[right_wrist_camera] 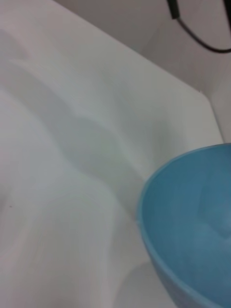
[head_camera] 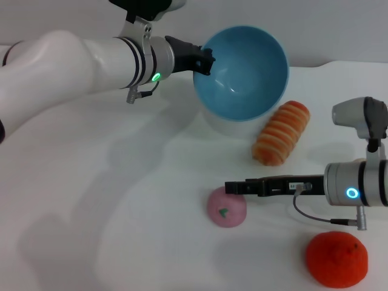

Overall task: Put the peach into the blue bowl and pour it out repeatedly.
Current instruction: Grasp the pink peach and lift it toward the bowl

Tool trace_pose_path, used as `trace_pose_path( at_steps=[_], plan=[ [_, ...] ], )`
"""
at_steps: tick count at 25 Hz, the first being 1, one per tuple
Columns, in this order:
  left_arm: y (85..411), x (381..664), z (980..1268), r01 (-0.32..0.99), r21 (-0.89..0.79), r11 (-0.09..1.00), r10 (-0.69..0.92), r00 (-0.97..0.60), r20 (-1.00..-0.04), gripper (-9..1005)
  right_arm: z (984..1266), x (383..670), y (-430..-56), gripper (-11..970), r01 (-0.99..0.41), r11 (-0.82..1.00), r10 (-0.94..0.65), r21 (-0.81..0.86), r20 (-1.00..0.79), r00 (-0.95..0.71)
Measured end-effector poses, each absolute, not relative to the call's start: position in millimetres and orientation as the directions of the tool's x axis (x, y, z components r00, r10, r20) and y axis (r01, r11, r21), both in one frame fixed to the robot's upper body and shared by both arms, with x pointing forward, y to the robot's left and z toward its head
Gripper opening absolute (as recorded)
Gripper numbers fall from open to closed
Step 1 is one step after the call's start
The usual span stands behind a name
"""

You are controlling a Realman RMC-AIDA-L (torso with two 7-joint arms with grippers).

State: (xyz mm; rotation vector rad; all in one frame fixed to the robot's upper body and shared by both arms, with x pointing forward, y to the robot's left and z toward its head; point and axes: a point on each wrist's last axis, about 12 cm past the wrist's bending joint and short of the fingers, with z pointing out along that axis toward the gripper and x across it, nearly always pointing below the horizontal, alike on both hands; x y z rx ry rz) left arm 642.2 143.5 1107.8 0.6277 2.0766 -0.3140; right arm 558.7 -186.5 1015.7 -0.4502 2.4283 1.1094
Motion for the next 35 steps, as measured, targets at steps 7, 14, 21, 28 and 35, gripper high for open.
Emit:
trace_pose_path(
  at_steps=[7, 14, 21, 28, 35],
  plan=[
    [143.7, 641.8, 1106.8, 0.545, 0.022, 0.838, 0.315, -0.451, -0.835, 0, 1012.9, 555.8, -182.4, 759, -0.475, 0.622, -0.133, 0.622, -0.514, -0.847],
    [144.2, 642.2, 1107.0, 0.541, 0.024, 0.841, 0.311, -0.447, -0.839, 0, 1013.3, 553.8, -173.3, 755, -0.518, 0.599, -0.182, 0.611, -0.526, -0.831],
    [144.8, 642.2, 1106.6, 0.539, 0.026, 0.842, 0.311, -0.446, -0.839, -1, 1011.9, 552.9, -175.3, 624, -0.507, 0.604, -0.167, 0.615, -0.525, -0.835],
    [146.3, 642.6, 1106.4, 0.537, 0.03, 0.843, 0.313, -0.445, -0.839, -1, 1012.2, 554.5, -176.5, 370, -0.512, 0.61, -0.17, 0.605, -0.532, -0.83],
    [147.7, 643.3, 1106.2, 0.536, 0.037, 0.843, 0.319, -0.444, -0.838, 0, 1013.2, 554.8, -177.3, 91, -0.534, 0.6, -0.17, 0.596, -0.557, -0.813]
  ],
)
